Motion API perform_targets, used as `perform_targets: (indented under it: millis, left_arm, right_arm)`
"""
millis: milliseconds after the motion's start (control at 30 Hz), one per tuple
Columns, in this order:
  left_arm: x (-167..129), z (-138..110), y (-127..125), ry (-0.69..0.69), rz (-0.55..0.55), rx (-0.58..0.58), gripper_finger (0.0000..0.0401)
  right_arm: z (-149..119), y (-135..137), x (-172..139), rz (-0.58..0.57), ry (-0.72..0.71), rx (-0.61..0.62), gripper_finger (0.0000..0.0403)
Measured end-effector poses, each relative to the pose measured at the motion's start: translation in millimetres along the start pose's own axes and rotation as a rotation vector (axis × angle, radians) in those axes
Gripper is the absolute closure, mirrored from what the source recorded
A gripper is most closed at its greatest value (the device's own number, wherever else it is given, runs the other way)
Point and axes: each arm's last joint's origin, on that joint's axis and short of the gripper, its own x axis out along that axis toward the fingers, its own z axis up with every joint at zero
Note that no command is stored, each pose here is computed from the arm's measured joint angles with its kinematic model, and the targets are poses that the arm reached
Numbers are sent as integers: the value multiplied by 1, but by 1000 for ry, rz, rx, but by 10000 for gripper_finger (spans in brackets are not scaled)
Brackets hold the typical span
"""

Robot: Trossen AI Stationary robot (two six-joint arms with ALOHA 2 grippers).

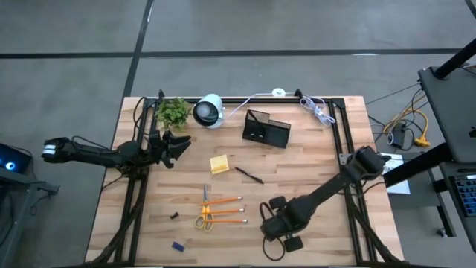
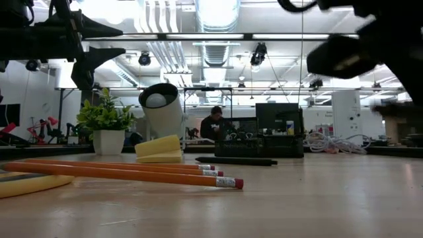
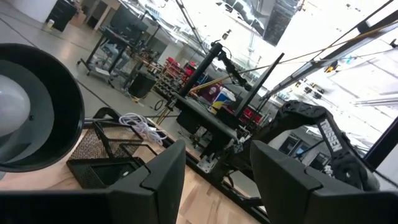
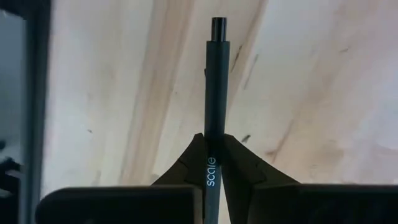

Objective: Pick and place office supplies into organizer
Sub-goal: Put the bottom pen into the desk organizer

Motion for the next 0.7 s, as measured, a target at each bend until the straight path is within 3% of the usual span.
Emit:
perform_targets:
  millis: [367,700]
  left_arm:
    - [0,0,-1,9,-17,-1,235]
    - [0,-1,-1,24,-38,0,235]
  right_arm:
    - [5,-33,-55,-155,-257,179,390]
    - [20,-62,-77,-125,-436,227,390]
